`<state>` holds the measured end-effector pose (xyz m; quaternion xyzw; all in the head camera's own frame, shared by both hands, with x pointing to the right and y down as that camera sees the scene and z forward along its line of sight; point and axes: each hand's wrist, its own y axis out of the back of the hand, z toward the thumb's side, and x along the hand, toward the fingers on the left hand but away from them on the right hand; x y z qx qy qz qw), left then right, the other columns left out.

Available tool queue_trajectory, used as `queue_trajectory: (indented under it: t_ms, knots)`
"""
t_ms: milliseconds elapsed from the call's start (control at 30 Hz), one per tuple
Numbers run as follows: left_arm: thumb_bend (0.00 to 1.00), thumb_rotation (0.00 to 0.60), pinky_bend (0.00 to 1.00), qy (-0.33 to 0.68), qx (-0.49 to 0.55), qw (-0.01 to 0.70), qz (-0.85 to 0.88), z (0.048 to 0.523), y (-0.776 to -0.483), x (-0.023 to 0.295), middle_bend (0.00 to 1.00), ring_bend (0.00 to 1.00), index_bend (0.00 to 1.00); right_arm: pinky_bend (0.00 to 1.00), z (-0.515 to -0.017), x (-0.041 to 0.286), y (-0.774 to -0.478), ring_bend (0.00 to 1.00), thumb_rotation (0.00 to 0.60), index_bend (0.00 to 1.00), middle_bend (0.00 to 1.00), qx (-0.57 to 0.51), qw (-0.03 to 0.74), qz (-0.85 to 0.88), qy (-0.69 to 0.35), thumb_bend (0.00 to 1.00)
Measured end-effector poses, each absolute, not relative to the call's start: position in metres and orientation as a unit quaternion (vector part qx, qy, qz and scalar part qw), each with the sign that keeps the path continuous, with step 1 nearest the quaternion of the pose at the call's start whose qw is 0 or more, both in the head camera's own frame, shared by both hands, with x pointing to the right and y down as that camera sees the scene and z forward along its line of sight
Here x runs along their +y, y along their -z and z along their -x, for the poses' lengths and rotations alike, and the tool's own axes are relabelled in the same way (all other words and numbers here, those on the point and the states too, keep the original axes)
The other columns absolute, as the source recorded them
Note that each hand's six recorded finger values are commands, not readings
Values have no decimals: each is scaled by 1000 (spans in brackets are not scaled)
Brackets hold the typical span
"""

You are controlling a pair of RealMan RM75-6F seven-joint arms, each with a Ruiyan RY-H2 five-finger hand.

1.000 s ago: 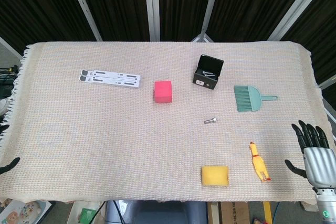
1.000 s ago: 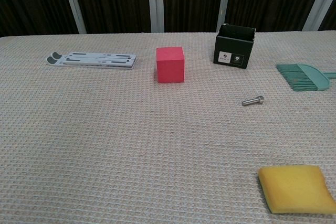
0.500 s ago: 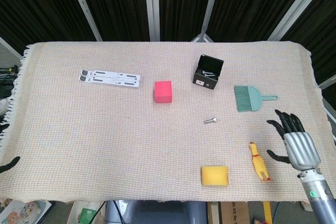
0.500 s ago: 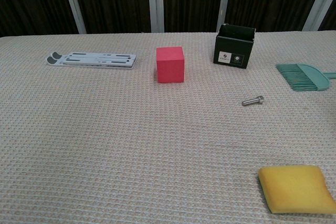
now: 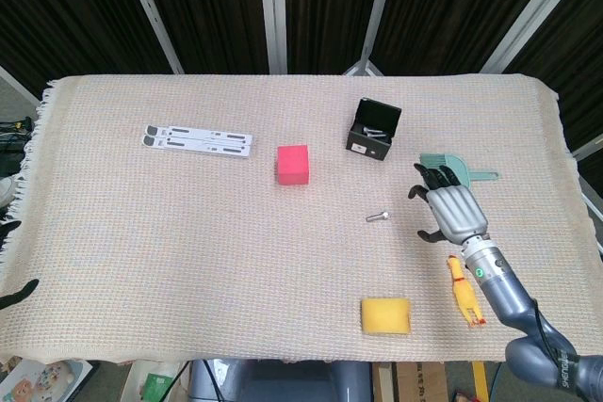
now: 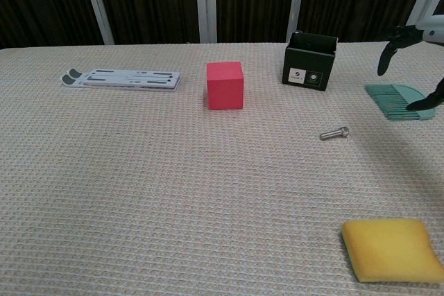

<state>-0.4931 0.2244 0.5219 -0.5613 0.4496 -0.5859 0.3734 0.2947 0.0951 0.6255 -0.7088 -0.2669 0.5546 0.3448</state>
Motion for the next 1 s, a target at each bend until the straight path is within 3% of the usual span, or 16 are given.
queue_trajectory:
  t_ms: [367, 1000]
  knots:
    - [210, 600, 41, 587, 447, 373, 562, 493, -523, 225, 4, 0, 194, 58, -260, 92, -665, 142, 600, 440, 77, -242, 341, 709, -568, 314]
    - [210, 600, 41, 592, 444, 376, 558, 491, -525, 224, 4, 0, 194, 61, -239, 91, -704, 144, 600, 465, 79, -213, 343, 704, -585, 340]
